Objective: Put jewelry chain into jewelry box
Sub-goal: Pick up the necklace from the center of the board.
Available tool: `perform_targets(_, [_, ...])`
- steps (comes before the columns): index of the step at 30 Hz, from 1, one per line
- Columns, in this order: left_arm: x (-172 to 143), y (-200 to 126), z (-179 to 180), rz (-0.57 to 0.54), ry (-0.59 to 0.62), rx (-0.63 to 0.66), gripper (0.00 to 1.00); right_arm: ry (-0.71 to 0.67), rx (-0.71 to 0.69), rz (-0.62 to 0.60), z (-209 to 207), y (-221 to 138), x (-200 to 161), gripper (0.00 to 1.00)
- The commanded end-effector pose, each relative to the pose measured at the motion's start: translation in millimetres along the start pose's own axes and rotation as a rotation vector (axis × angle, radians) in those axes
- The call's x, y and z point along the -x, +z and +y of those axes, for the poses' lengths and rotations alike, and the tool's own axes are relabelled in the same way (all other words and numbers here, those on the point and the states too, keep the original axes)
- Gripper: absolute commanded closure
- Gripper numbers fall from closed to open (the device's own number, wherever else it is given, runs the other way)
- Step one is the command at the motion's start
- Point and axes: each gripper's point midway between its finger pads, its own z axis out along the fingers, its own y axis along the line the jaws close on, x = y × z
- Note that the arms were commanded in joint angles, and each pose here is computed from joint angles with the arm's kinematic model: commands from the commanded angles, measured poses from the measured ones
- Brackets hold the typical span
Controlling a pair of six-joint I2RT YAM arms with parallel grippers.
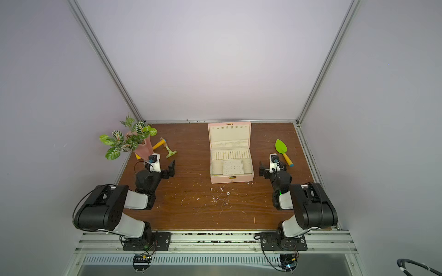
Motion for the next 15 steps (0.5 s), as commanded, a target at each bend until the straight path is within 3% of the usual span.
perform_targets(1, [7,3,3,-0.026,0.017,0.000,0.01,-0.010,0.008,-0.065,0,5,19,0.01])
perform_targets(9, [8,3,3,-0.027,0.017,-0.001,0.01,-0.010,0.008,-0.064,0,5,19,0.00])
perform_targets(15, [8,4,17,-0.026,-0.019,0.078,0.01,0.011,-0.040,-0.066,-8,5,21,0.01])
